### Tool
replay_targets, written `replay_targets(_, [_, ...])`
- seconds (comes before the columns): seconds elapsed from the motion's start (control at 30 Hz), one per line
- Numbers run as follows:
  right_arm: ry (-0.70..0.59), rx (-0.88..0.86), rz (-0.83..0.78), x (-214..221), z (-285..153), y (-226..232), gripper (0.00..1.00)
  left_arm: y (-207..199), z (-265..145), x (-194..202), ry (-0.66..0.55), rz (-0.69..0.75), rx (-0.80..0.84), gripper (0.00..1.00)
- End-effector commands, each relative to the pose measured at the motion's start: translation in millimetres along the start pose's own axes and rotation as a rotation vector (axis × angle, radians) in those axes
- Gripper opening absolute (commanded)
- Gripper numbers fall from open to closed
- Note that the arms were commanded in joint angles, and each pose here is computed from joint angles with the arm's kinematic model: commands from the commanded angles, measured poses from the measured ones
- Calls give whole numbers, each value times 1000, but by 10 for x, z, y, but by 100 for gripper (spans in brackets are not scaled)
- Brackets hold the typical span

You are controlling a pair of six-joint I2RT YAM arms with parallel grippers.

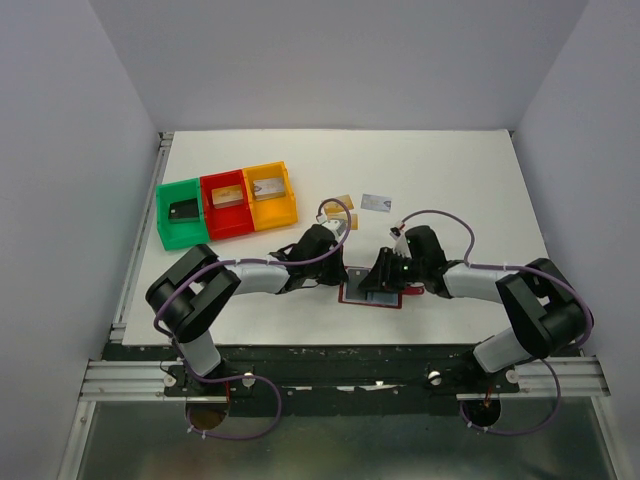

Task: Take the credit cards out of the card holder
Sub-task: Remove the credit card from the card holder.

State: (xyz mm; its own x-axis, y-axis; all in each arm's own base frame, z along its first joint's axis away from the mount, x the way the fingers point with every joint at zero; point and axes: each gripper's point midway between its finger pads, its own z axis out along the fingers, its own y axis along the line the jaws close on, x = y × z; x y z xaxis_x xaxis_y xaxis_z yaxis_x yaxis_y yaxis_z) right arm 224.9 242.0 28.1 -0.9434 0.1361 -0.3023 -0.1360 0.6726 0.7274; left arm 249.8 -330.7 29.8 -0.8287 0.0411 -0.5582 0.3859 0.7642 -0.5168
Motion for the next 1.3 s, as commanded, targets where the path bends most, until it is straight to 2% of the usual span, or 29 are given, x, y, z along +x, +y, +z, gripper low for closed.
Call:
replay_targets(0.0, [-1, -75, 9, 11, 31, 97, 40, 9, 58, 115, 48, -7, 3, 0])
replay_targets(0.33, [-45, -143, 12, -32, 3, 207, 40, 27, 58, 179, 63, -16, 3, 0])
replay_targets(0.93, [-72, -99, 101, -52, 74, 39, 40, 167, -110, 234, 27, -41, -60, 0])
replay_targets(1.27, [-32, -240, 79, -21, 105, 236, 39, 143, -56, 255, 50, -38, -44, 0])
